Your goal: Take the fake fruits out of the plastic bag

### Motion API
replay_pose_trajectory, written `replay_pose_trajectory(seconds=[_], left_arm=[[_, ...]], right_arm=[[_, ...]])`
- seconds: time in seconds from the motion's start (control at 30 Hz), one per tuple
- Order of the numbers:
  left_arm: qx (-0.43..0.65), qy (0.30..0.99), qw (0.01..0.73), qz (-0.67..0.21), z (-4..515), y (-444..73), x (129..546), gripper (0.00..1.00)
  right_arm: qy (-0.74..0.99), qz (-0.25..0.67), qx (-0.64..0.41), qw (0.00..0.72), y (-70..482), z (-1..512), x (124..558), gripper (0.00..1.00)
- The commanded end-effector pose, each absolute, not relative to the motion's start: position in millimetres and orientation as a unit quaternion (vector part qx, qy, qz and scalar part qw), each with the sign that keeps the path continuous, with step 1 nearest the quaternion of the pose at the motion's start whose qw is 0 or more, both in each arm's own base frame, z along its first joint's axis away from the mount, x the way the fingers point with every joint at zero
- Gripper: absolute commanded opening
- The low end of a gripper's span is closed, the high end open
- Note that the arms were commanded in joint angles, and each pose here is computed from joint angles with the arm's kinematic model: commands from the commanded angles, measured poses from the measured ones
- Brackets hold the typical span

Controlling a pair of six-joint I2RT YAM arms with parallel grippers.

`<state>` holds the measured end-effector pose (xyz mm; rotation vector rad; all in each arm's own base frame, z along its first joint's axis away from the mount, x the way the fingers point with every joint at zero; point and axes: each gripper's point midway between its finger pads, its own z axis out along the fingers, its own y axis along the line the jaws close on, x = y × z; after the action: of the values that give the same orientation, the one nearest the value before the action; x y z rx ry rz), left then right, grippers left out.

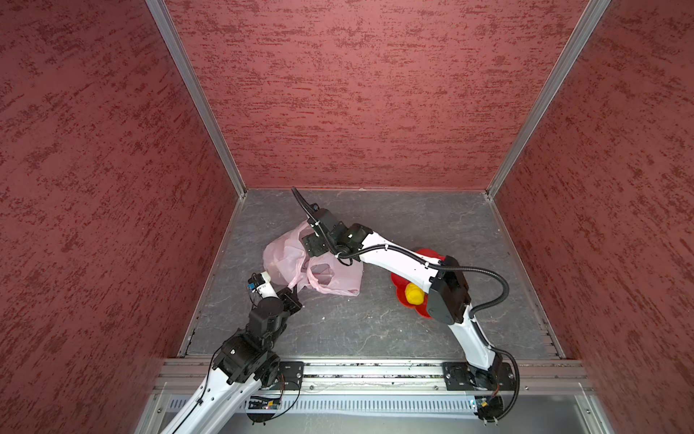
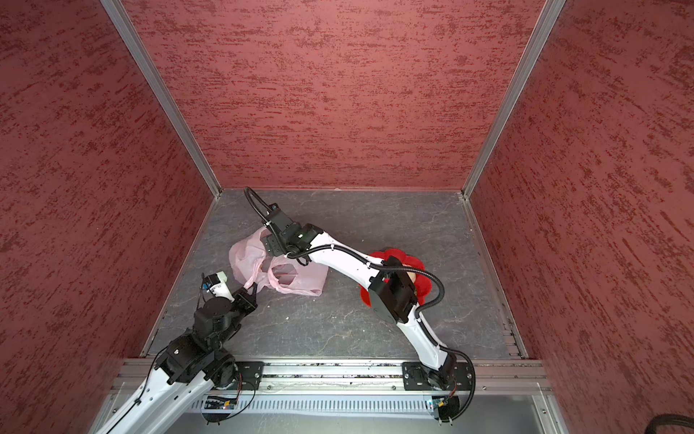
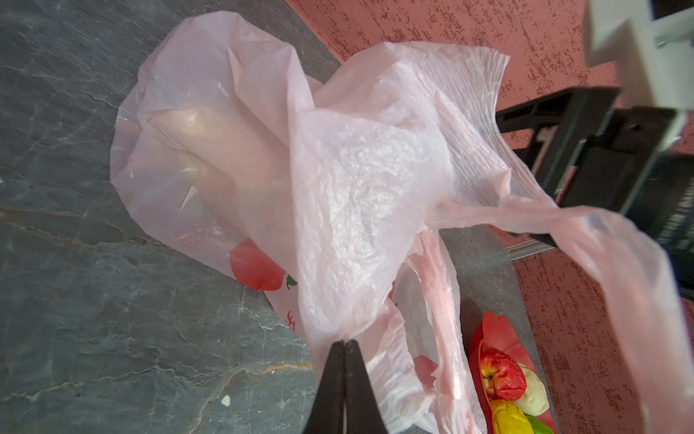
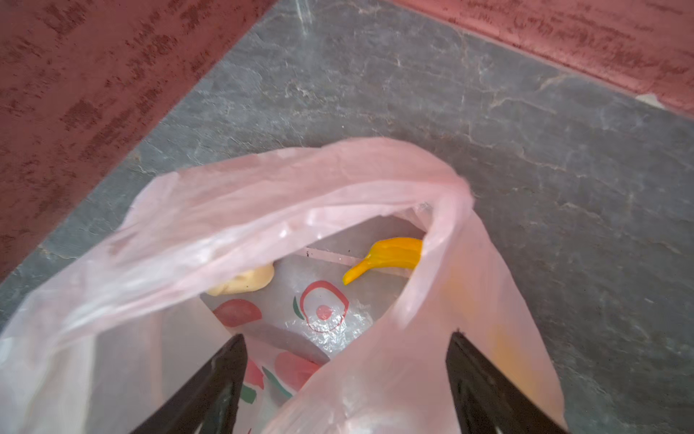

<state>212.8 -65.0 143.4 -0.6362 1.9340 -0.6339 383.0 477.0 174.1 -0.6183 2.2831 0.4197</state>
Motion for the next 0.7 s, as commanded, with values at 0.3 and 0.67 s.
replay_pose_trajectory(seconds=[0.3, 0.67], left_arm=[[-0.270, 0.802, 0.468, -0.255, 133.2, -62.0, 207.6, 0.00], [-0.274, 0.807, 0.461, -0.247, 127.2, -60.6, 207.0, 0.00]], right_arm=[[0.918, 0.138, -0.151, 0.339, 442.7, 135.5, 440.0, 0.86], [0.913, 0.139, -0.136, 0.359, 427.0, 124.7, 486.2, 0.72]])
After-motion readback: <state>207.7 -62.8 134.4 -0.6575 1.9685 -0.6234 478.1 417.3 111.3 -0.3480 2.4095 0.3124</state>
